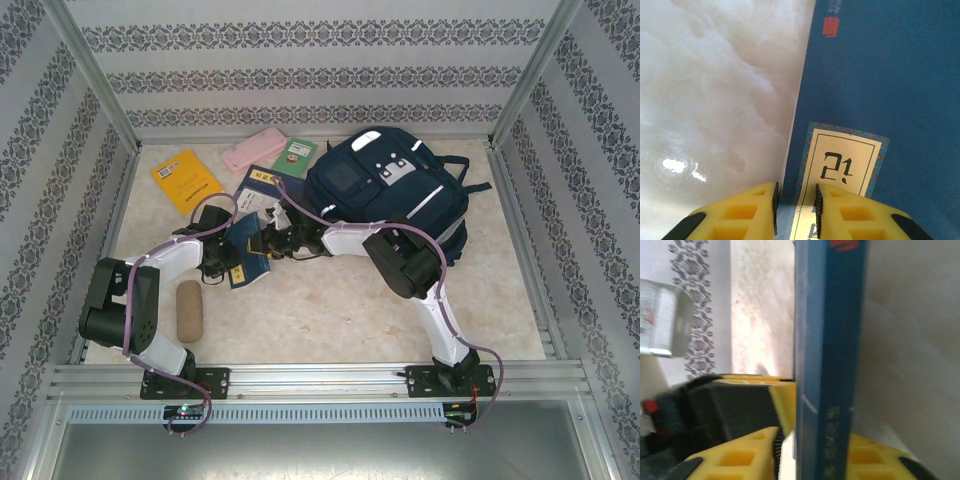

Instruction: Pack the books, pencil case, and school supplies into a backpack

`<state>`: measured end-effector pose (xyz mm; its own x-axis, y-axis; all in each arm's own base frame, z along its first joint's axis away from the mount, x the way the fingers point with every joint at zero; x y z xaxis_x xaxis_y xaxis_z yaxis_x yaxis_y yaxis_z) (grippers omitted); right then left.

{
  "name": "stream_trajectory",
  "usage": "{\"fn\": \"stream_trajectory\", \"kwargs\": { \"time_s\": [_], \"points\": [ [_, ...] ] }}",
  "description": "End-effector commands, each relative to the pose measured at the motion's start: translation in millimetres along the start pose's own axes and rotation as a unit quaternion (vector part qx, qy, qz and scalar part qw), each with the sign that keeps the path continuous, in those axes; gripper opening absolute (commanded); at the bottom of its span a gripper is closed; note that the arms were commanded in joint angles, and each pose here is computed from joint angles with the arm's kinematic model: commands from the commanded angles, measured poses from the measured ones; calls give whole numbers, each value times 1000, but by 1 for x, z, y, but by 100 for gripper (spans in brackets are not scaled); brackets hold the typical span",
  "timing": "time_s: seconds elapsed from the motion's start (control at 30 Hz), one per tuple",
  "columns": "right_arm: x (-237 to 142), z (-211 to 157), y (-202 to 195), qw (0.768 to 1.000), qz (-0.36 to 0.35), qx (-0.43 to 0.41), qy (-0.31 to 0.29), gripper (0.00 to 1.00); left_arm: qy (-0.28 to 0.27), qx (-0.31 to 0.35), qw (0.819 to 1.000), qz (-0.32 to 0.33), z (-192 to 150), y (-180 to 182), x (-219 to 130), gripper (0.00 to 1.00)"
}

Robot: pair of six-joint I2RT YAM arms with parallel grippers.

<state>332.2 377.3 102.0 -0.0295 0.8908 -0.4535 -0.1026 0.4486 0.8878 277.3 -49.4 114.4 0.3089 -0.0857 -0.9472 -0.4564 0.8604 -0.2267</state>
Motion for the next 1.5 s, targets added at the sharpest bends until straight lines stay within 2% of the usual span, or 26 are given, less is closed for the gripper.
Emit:
{"fn": "stream_trajectory", "kwargs": {
  "time_s": [0.0, 0.07, 0.1, 0.23, 0.37, 0.53, 0.67, 0.8, 0.93, 1.1, 1.27, 1.37, 1.47],
  "points": [
    [-1, -4, 5, 999, -1, -22, 25, 18, 71, 13, 997, 10, -23, 10, 15, 26],
    [-9, -3, 4, 1000, -3, -24, 14, 4, 68, 15, 998, 9, -23, 10, 12, 26],
    [-14, -2, 5, 1000, -2, -25, 9, 0, 65, 16, 998, 8, -22, 9, 9, 27],
    [-37, 3, 20, 999, 3, -42, -19, 0, 46, 16, 999, -9, -15, 2, -8, 33],
    [-74, 6, 40, 996, 2, -63, -67, 0, 7, 24, 999, -47, -1, -14, -39, 50],
    [-128, 2, 43, 989, -19, -61, -132, 0, -52, 66, 992, -94, 15, -49, -78, 56],
    [-181, -10, 39, 976, -55, -51, -203, 0, -91, 125, 980, -123, 18, -93, -96, 57],
    [-239, -28, 21, 953, -100, -10, -284, 0, -105, 188, 966, -142, 12, -142, -96, 56],
    [-291, -54, 9, 921, -151, 22, -358, 0, -108, 252, 950, -153, -1, -191, -89, 53],
    [-348, -94, 0, 872, -208, 60, -440, 0, -102, 327, 925, -165, -22, -254, -69, 50],
    [-387, -131, -7, 815, -272, 106, -500, 0, -95, 392, 896, -184, -45, -314, -48, 48],
    [-398, -144, -9, 804, -283, 124, -508, 0, -101, 429, 878, -189, -59, -345, -37, 47],
    [-402, -151, -6, 801, -290, 125, -508, 0, -110, 446, 866, -196, -64, -372, -27, 44]
  ]
}}
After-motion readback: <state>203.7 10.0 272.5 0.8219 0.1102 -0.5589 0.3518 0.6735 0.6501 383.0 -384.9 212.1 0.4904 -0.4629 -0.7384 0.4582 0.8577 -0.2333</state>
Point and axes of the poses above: each hand's point on the last joint's axis, 136 mm out from that joint toward the fingers, its own x axis out along the fingers, its own y axis along the line the jaws close on, z = x × y, the point moved 10 cm from there along -x, back along the fingers, and after that the axes turned 2 degrees about x, right-handed, at the moved point
